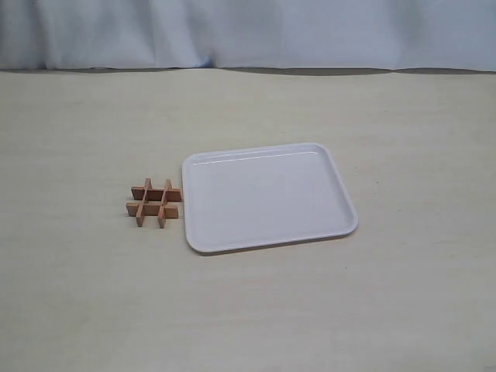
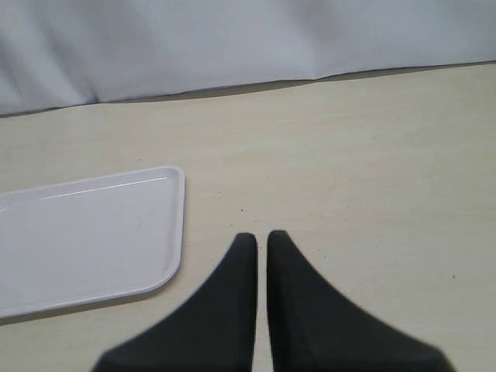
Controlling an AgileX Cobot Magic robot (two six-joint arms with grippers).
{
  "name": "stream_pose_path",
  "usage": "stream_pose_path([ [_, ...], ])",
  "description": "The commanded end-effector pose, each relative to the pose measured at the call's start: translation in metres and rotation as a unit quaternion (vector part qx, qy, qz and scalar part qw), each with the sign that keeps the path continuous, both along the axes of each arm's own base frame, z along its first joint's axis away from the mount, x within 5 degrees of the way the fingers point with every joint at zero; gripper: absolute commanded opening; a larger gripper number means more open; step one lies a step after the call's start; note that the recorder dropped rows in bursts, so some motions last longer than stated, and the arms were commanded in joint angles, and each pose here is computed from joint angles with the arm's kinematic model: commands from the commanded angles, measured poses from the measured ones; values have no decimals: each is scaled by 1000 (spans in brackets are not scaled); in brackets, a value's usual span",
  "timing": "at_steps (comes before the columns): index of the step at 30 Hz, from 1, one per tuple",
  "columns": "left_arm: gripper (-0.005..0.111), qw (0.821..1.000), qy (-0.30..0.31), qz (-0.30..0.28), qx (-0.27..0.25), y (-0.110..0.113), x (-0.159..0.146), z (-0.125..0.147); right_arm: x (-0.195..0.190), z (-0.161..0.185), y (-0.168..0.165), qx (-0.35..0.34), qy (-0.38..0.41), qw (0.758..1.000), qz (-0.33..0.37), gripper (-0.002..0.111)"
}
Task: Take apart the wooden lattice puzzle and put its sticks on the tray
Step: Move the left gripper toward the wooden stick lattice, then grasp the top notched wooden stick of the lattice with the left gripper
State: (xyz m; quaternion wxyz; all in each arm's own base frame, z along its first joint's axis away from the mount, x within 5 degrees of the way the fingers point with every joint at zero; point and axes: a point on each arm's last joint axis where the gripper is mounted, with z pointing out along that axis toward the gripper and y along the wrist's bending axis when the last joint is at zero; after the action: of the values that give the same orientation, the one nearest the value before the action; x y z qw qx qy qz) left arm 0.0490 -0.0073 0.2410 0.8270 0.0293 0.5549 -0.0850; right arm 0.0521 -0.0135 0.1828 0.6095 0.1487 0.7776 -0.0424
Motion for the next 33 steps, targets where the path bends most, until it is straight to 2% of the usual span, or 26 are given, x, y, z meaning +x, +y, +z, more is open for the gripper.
stream_pose_path([
  [1, 0, 991, -37, -53, -117, 1, -4, 8, 0, 0, 0, -5, 0, 1000, 1, 4],
  [2, 0, 989, -46, -60, -131, 1, -5, 10, 0, 0, 0, -5, 0, 1000, 1, 4],
  [4, 0, 973, -107, -77, -187, 6, -12, 24, 0, 0, 0, -5, 0, 1000, 1, 4],
  [6, 0, 964, -115, -63, -230, 12, -12, 48, 0, 0, 0, -5, 0, 1000, 1, 4],
  [7, 0, 968, -106, -49, -223, 12, -6, 64, 0, 0, 0, -5, 0, 1000, 1, 4],
  [8, 0, 976, -89, -35, -193, 10, 3, 83, 0, 0, 0, -5, 0, 1000, 1, 4],
  [10, 0, 994, 10, -11, -111, 0, 38, 107, 0, 0, 0, -5, 0, 1000, 1, 4],
  [11, 0, 995, 77, -5, -55, -7, 58, 112, 0, 0, 0, -5, 0, 1000, 1, 4],
  [12, 0, 990, 141, -6, -10, -13, 80, 115, 0, 0, 0, -5, 0, 1000, 1, 4],
  [13, 0, 984, 180, -11, 10, -17, 92, 114, 0, 0, 0, -5, 0, 1000, 1, 4],
  [14, 0, 970, 242, -22, 33, -23, 110, 110, 0, 0, 0, -5, 0, 1000, 1, 4],
  [16, 0, 943, 325, -36, 64, -30, 135, 102, 0, 0, 0, -5, 0, 1000, 1, 4],
  [20, 0, 856, 503, -69, 99, -44, 179, 68, 0, 0, 0, -5, 0, 1000, 1, 4],
  [22, 0, 817, 562, -78, 103, -47, 190, 48, 0, 0, 0, -5, 0, 1000, 1, 4],
  [24, 0, 768, 627, -80, 100, -50, 203, 15, 0, 0, 0, -5, 0, 1000, 1, 4],
  [25, 0, 738, 664, -79, 96, -52, 210, -8, 0, 0, 0, -5, 0, 1000, 1, 4],
  [27, 0, 702, 700, -83, 99, -56, 214, -36, 0, 0, 0, -5, 0, 1000, 1, 4],
  [28, 0, 686, 714, -87, 107, -61, 215, -47, 0, 0, 0, -5, 0, 1000, 1, 4],
  [30, 0, 667, 728, -99, 124, -74, 217, -64, 0, 0, 0, -5, 0, 1000, 1, 4],
  [33, 0, 653, 726, -127, 174, -103, 214, -83, 0, 0, 0, -5, 0, 1000, 1, 4],
])
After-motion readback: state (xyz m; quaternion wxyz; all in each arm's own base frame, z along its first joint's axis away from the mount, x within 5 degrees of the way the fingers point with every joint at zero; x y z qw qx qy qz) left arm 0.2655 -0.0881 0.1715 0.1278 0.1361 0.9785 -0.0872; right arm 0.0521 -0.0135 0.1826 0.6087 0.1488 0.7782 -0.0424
